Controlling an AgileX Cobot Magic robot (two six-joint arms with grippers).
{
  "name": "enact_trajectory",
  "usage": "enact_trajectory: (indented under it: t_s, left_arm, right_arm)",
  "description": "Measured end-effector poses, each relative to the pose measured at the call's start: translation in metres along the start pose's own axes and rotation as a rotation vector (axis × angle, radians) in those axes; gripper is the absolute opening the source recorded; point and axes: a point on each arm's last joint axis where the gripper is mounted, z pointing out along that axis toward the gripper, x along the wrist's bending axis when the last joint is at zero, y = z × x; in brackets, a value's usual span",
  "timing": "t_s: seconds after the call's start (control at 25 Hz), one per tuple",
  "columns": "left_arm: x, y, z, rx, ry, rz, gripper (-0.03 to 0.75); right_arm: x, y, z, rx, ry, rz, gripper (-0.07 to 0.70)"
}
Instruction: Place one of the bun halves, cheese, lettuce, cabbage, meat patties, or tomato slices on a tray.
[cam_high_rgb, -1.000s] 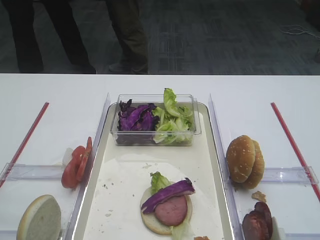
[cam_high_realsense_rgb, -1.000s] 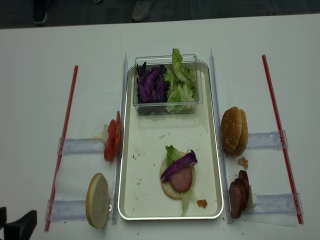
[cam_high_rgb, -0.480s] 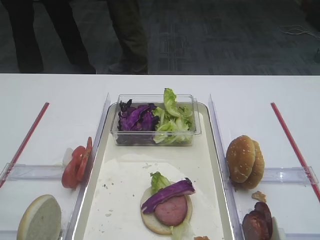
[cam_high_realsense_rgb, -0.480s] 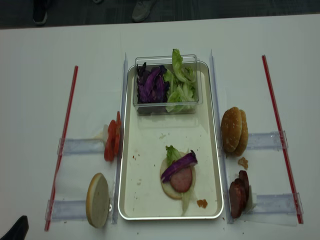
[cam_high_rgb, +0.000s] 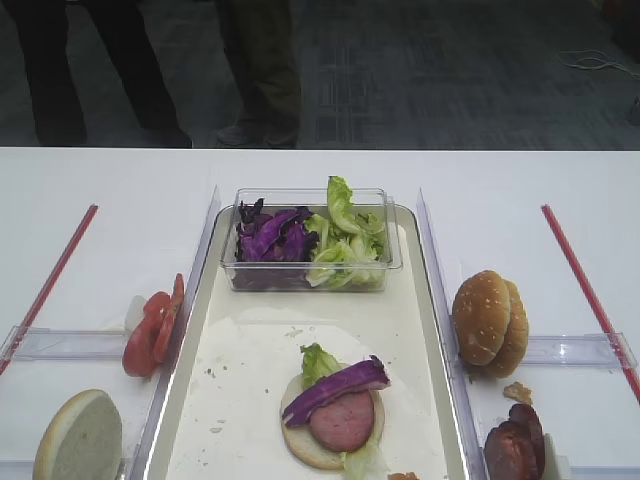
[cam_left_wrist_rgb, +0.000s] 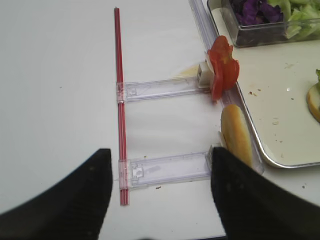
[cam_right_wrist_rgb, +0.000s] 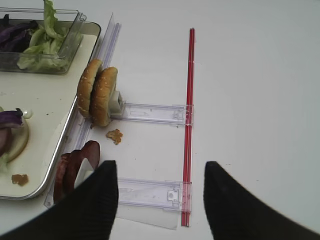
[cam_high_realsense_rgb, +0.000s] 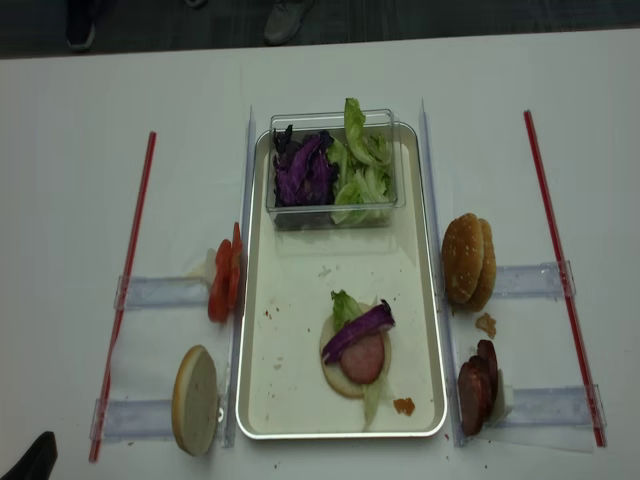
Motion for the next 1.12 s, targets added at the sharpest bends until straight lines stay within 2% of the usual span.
enact_trajectory:
  t_s: [1.12]
  left_arm:
    - [0.0000,0.0000,0.0000,0.000,0.000,-0.006,0.410]
  right_arm:
    - [0.0000,0.0000,0.0000,0.000,0.000,0.001,0.434]
